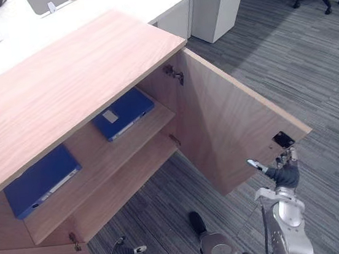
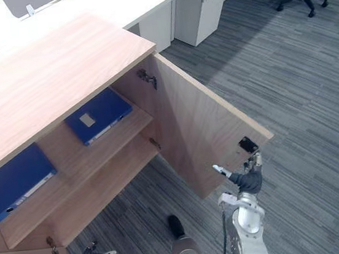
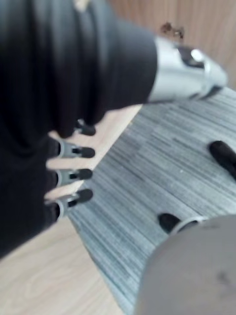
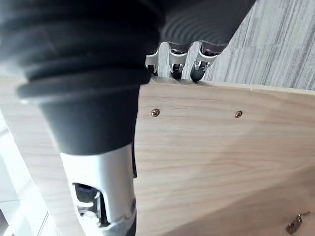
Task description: Walk over to the cabinet, pick up the folder, carry it to the office cabinet, place the folder inside the office cabinet, then close the office cabinet door
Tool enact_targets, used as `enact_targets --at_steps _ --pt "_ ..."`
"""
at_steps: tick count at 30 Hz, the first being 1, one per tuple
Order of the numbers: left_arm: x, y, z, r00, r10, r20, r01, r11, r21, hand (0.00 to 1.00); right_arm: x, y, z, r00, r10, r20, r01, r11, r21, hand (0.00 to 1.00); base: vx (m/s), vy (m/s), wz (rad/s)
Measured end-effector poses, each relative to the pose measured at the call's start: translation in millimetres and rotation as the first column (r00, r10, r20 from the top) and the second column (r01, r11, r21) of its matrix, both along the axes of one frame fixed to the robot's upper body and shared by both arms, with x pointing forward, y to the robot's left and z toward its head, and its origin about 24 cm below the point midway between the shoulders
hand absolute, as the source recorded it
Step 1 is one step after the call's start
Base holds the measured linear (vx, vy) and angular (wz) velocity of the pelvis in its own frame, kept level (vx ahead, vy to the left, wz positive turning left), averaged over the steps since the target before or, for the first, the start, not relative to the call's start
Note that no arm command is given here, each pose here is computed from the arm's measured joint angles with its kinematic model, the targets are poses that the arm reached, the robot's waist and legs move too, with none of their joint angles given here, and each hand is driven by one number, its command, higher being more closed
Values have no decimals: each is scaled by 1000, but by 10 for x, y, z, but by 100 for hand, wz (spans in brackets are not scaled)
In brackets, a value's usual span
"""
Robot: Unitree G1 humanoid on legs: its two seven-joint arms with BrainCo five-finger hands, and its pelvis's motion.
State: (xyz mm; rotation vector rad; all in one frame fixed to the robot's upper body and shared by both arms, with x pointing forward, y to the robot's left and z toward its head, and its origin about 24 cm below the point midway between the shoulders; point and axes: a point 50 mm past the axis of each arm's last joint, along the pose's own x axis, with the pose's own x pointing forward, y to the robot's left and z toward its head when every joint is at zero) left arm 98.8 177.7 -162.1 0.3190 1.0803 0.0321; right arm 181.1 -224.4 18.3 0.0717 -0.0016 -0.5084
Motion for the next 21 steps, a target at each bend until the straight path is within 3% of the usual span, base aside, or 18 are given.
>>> enact_targets --at_steps 8,12,21 --pt "62 8 16 1000 2 18 -3 1000 18 0 -57 506 -126 967 249 -57 -247 968 33 0 -63 -50 9" --pt "80 -16 19 1000 -18 22 18 1000 21 0 -43 1137 27 844 534 37 -536 841 78 0 -11 -59 34" --pt "79 -2 23 999 -32 26 31 999 43 0 234 1829 326 610 769 192 -782 624 -10 0 7 19 22"
